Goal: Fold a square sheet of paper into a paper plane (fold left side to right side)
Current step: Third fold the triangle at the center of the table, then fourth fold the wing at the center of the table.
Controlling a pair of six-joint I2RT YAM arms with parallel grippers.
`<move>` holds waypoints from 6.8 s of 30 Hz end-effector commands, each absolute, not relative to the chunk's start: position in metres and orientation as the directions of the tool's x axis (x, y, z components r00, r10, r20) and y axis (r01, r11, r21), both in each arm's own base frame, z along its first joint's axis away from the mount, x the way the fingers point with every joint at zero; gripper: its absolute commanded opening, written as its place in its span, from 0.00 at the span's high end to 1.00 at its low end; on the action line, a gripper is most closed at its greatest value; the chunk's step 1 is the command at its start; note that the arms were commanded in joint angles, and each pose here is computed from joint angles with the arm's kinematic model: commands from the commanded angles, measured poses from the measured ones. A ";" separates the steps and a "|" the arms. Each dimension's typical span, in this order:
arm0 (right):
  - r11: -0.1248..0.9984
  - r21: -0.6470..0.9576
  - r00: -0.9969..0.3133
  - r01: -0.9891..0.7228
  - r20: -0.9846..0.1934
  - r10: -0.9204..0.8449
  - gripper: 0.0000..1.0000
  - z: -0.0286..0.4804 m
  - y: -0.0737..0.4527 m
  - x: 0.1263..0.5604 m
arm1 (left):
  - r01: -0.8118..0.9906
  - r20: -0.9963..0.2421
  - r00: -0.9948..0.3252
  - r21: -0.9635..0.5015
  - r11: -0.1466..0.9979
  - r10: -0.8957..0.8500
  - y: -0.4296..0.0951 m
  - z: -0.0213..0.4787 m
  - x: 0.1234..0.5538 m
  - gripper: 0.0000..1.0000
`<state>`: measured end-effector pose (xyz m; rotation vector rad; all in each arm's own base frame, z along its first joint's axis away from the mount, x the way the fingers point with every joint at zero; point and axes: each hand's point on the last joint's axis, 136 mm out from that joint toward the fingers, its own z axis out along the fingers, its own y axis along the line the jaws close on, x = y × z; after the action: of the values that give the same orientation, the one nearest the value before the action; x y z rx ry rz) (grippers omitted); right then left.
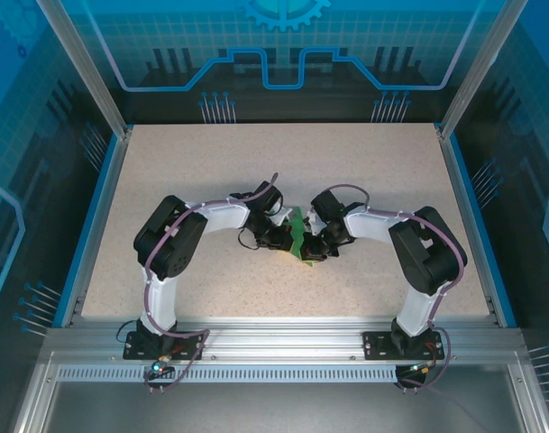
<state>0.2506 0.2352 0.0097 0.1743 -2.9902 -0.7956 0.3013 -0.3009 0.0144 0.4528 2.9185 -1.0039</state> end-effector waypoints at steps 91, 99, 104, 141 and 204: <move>0.819 0.459 -0.925 -0.346 -0.314 -0.215 0.72 0.071 0.201 0.268 | 0.230 -0.266 -0.961 -0.614 0.755 0.076 -0.273 0.103 0.341 0.60; 0.777 0.461 -0.881 -0.429 -0.404 -0.247 0.51 0.064 0.221 0.311 | -0.044 -0.126 -0.979 -0.645 0.763 -0.163 -0.220 0.083 0.336 0.46; 0.756 0.496 -0.888 -0.428 -0.386 -0.249 0.52 0.052 0.229 0.324 | -0.097 -0.059 -0.981 -0.667 0.739 -0.182 -0.224 0.073 0.331 0.42; 0.816 0.447 -0.895 -0.366 -0.410 -0.177 0.66 0.065 0.201 0.322 | -0.063 0.008 -0.996 -0.750 0.659 -0.087 -0.297 0.067 0.348 0.60; 0.771 0.392 -0.850 -0.502 -0.388 -0.356 0.95 0.042 0.254 0.267 | -0.155 0.016 -0.978 -0.723 0.673 -0.208 -0.252 0.087 0.347 0.61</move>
<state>0.2645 0.2432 0.0370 0.8402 -3.2769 -0.7225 0.3546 -0.2464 0.1039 -0.2977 2.7699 -1.1760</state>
